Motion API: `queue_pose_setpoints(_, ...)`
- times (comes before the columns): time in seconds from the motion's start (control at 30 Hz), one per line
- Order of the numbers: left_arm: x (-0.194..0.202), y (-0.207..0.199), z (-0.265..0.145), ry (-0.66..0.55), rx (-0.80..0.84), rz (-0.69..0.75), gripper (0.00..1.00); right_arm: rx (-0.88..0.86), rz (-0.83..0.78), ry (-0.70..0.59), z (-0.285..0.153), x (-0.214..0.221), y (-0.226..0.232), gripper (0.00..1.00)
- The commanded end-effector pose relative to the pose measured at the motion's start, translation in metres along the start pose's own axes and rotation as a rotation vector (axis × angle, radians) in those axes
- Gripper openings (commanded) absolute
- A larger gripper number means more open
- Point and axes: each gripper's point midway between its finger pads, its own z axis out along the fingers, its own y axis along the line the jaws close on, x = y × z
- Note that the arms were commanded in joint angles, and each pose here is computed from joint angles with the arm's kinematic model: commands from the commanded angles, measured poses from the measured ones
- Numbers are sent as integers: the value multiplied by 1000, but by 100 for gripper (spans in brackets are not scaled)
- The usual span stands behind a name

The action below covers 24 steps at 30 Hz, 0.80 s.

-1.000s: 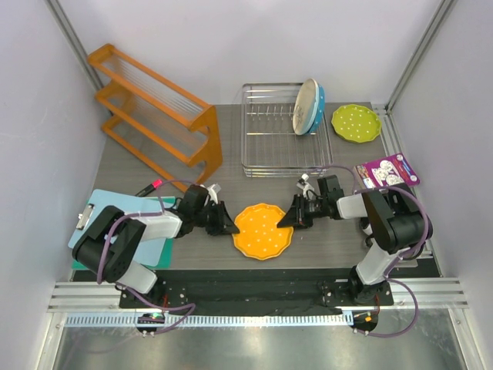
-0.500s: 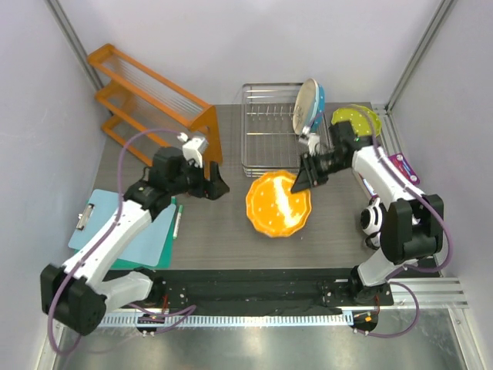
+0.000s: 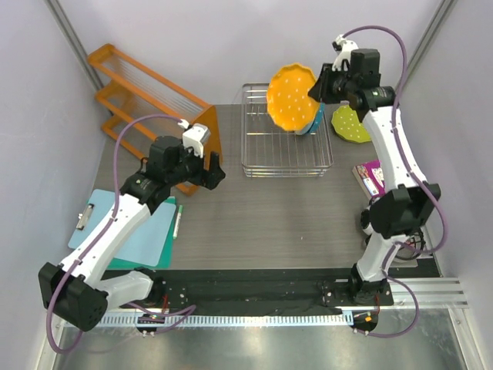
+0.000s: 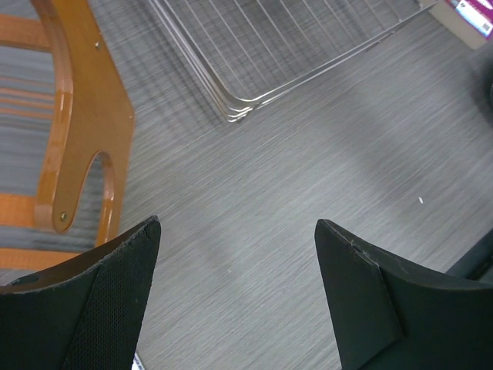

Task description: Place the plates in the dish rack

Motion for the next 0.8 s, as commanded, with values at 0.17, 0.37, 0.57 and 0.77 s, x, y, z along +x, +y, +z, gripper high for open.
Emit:
queue_pose_setpoints(0.17, 4, 11, -4, -57, -56, 57, 82, 377, 122, -508, 22, -129, -58, 1)
queue_pose_setpoints(0.37, 10, 13, 0, -41, -60, 54, 82, 478, 30, -514, 45, -127, -61, 1)
queue_pose_setpoints(0.57, 14, 16, 6, -30, -64, 47, 82, 601, -32, -522, 55, -121, -56, 1)
queue_pose_setpoints(0.77, 15, 17, 10, -28, -65, 48, 82, 719, -119, -478, 66, -101, -43, 1)
